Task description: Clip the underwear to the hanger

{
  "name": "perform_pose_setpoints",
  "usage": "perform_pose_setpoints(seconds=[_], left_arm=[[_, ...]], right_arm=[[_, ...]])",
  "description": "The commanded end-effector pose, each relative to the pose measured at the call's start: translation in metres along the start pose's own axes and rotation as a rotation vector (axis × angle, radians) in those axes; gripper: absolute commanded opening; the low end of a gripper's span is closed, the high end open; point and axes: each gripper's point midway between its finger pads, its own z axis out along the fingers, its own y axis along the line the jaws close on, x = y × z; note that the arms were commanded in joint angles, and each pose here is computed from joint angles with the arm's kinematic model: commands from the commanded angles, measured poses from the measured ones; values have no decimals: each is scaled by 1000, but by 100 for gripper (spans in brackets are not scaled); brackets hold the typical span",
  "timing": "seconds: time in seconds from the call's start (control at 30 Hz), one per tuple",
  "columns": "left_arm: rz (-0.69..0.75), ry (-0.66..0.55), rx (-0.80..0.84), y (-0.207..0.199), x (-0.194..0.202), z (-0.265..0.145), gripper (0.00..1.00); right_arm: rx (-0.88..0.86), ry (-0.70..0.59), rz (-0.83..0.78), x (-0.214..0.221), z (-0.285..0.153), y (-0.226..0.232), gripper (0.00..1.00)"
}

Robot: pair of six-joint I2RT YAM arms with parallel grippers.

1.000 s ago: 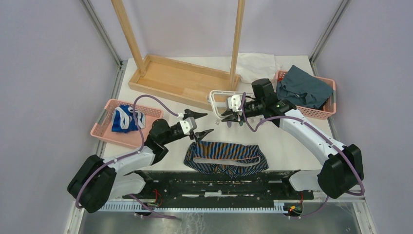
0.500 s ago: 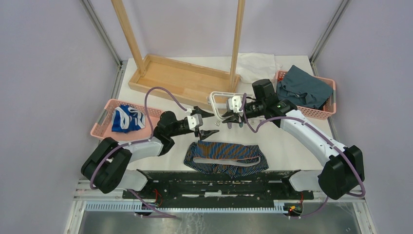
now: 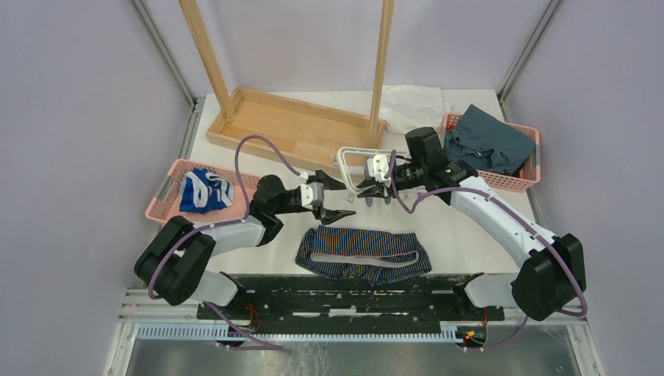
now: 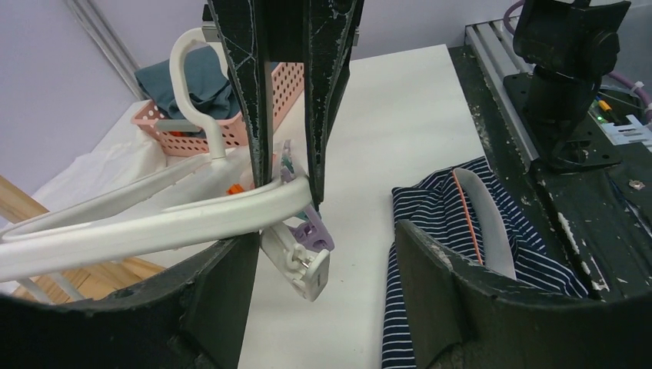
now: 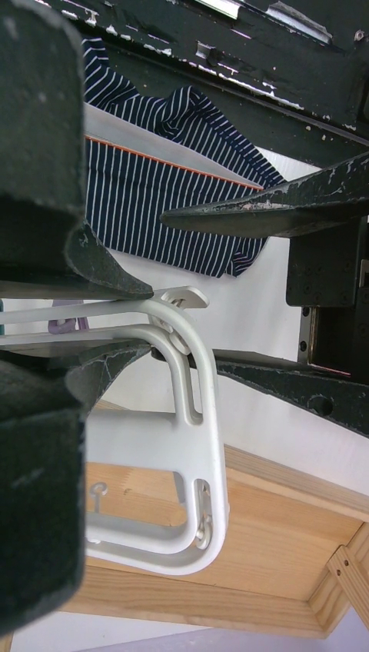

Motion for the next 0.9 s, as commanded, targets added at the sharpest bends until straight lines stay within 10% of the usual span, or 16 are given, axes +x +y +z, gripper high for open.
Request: perform_pose_setpoints(seconds=[0.0, 0.87], left_arm=[[18, -58, 51, 1, -19, 7, 70], [-11, 23, -43, 18, -1, 4, 64]], right_arm=[[17, -74, -100, -29, -7, -8, 0], [23, -68, -98, -28, -7, -8, 0]])
